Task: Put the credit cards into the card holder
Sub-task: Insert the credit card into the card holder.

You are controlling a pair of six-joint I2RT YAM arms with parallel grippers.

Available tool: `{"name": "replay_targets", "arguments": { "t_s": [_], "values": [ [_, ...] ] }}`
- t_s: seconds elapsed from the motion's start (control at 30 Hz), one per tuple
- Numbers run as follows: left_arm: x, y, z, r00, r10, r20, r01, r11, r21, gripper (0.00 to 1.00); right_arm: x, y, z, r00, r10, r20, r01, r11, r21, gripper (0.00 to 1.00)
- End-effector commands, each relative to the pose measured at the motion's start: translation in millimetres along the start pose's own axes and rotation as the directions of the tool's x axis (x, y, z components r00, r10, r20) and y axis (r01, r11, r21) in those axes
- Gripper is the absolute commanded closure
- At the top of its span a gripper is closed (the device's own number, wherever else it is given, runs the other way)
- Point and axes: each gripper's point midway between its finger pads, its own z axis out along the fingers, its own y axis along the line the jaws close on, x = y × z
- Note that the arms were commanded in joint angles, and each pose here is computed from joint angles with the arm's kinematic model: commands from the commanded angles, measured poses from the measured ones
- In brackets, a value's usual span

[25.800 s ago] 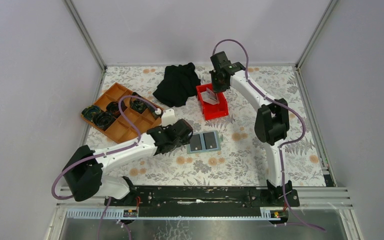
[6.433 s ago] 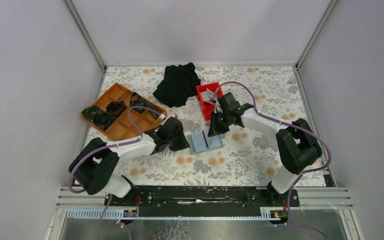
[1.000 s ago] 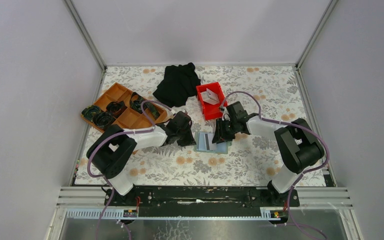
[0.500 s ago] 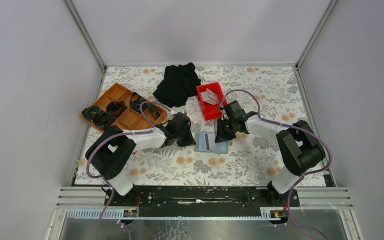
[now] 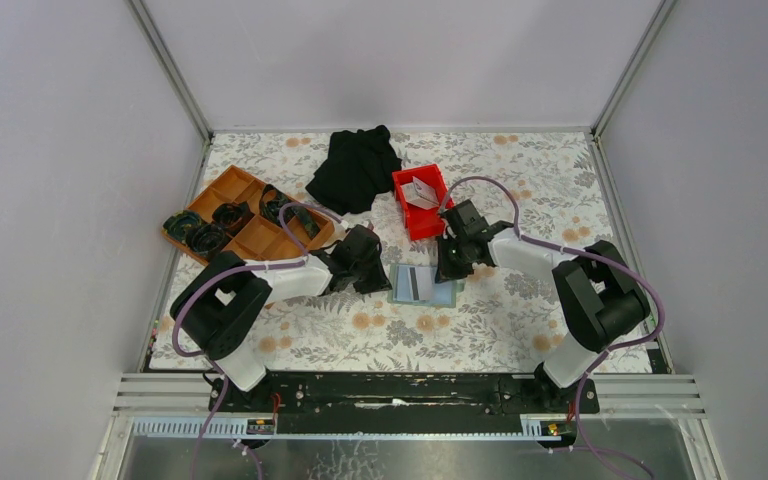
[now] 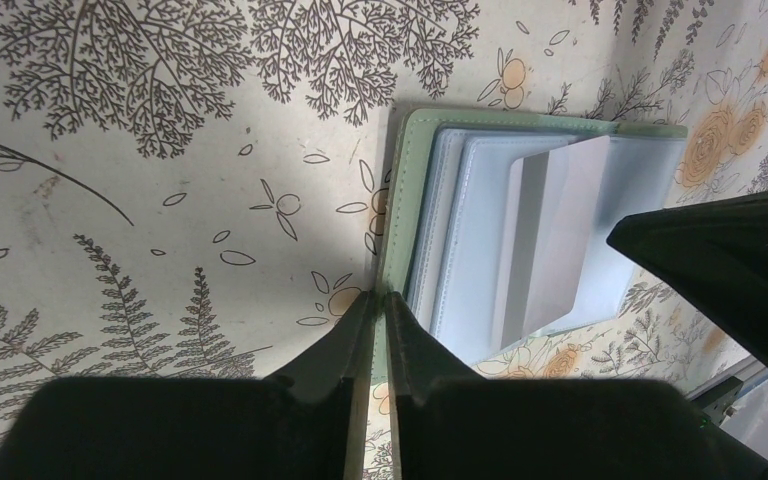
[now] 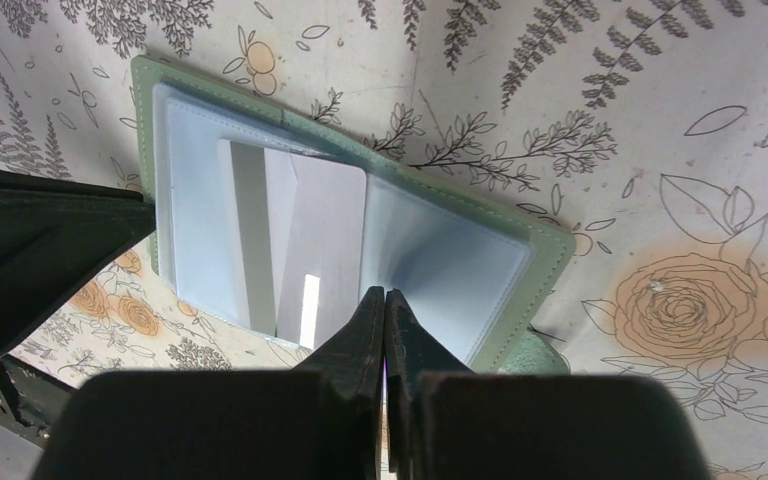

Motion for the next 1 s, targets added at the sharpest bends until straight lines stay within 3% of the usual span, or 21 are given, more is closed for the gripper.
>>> {"name": "replay_targets", "arguments": {
  "t_s": [0.0,0.97],
  "values": [
    [38,47,2,0.993,0.022,-0.112,-0.039,0.988,-0.148,0.86,-6,9,-2,0.999,-0.04,0.02,0.039,0.999,0.007,1.0],
    [46,44,2,0.993,0.006,-0.115,-0.022,0.991,-0.133,0.87,0,31,9,0.998,-0.067,-0.007,0.066,0.997,-0.028,1.0]
  ]
}}
